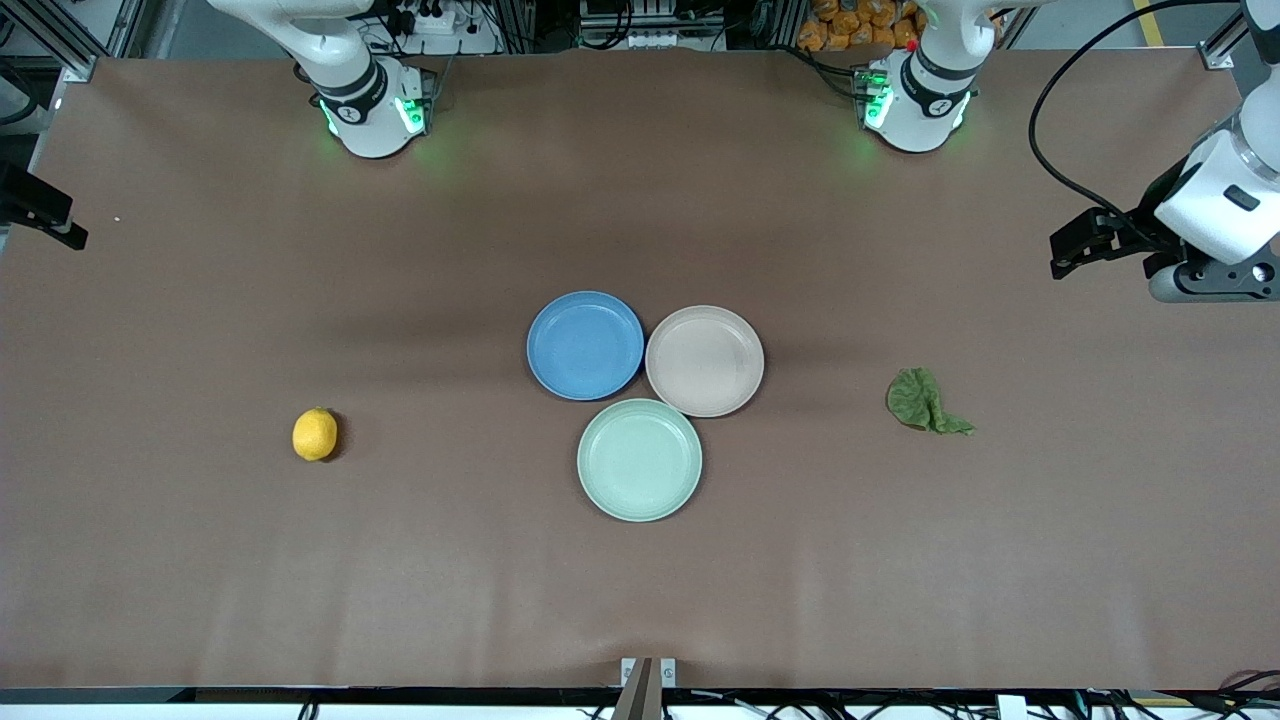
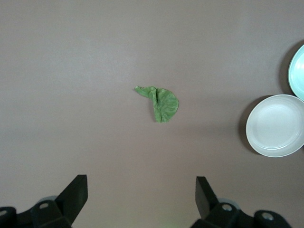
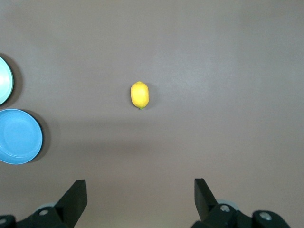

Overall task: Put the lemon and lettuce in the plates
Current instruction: 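Reach the left gripper down to the green lettuce leaf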

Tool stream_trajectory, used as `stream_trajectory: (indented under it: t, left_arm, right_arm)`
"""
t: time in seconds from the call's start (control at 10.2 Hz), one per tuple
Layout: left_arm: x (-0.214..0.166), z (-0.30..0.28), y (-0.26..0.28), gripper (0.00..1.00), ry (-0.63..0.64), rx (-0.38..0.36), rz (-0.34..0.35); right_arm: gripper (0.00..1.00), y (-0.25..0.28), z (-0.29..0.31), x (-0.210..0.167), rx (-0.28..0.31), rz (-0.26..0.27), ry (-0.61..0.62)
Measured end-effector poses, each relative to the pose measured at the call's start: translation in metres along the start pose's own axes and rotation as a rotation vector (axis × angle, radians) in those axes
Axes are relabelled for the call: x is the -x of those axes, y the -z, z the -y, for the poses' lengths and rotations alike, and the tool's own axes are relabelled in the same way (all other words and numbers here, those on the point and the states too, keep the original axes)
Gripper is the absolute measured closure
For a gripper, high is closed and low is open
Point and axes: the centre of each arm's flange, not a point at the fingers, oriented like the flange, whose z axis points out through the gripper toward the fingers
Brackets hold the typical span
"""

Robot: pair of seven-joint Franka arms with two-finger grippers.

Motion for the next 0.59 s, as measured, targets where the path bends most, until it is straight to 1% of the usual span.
stream_trajectory:
  t: [0.3, 0.39, 0.59]
  left_arm:
    - [-0.002, 0.006, -0.004, 0.00, -0.003, -0.002, 0.008]
    - [-0.006, 0.012, -0.012, 0.00, -0.014, -0.002, 0.026]
    - [-0.013, 0.012, -0.049, 0.00, -0.028, -0.001, 0.097]
  right_arm:
    - [0.00, 0.000, 0.000, 0.000, 0.000, 0.001, 0.000]
    - [0.00, -0.001, 0.000, 0.000, 0.000, 0.001, -0.001]
    - [0.00, -0.001, -0.001, 0.000, 0.000, 0.002, -0.001]
